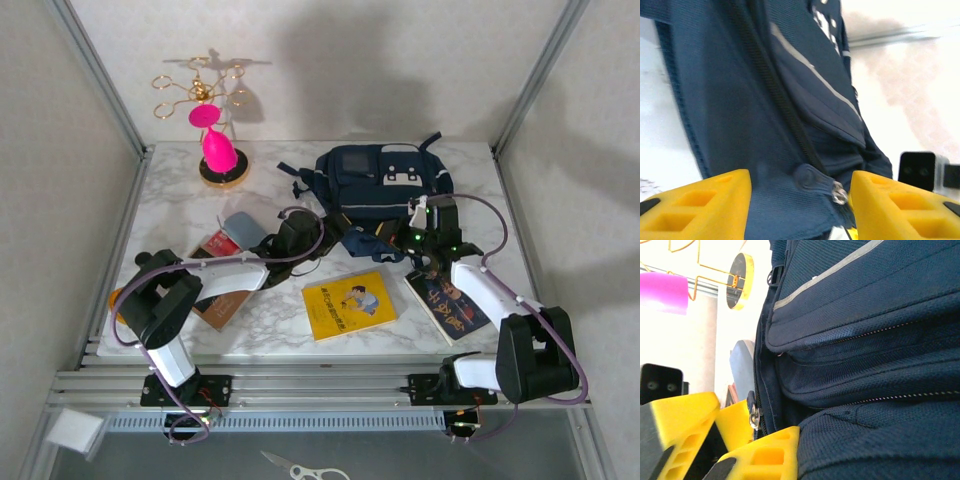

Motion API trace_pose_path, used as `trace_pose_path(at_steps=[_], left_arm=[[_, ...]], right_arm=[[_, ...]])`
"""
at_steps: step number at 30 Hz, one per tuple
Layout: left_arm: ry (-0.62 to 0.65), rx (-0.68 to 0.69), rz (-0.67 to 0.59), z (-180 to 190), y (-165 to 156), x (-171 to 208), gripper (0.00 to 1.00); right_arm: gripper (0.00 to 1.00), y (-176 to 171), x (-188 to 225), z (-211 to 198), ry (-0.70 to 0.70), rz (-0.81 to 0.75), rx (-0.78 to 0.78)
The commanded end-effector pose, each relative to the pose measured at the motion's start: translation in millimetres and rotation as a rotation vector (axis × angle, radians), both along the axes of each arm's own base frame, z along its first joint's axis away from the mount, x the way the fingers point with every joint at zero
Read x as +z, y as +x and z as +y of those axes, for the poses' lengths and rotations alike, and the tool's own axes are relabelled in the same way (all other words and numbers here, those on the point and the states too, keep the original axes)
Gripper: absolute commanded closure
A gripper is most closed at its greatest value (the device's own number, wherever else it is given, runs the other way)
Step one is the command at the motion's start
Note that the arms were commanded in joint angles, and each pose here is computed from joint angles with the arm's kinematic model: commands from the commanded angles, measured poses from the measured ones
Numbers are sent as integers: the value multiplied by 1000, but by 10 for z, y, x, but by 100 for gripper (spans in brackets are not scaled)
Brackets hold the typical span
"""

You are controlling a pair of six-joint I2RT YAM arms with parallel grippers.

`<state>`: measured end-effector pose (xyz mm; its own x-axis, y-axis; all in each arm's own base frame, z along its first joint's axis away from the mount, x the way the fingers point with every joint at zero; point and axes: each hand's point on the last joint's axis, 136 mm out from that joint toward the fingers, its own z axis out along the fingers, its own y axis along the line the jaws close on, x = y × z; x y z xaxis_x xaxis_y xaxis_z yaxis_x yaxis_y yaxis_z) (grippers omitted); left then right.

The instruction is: Pack books, pencil case, and school supplies into a backpack

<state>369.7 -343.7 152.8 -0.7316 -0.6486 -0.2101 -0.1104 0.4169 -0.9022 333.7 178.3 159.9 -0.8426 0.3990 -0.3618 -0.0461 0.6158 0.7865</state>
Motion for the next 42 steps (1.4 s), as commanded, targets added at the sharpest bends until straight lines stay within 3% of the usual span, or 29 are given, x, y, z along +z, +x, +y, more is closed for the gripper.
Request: trace_pose_path(at_steps=[1,6,15,24,30,33,42], left_arm=[[-58,65,-28,-28,120,128,48],[-117,68,-43,-117,199,185,57],[-180,42,-22,-268,147,183,61],[-230,51,-33,-317,163,194,75],[-220,57,-42,-302,171,160,89],[-207,56,-72,-282,171,217,100],[-100,87,-178,32,199,315,100]], right_arm=[[100,-10,334,145,80,-119,68],[100,-26,297,148,75,-118,74],[100,-46,251,153,80,-109,77],[100,-29,244,137,68,-110,68],[100,-32,258,136,59,-110,72],[100,-36,270,114,38,-114,71],[100,-48,463,57,19,-161,90]])
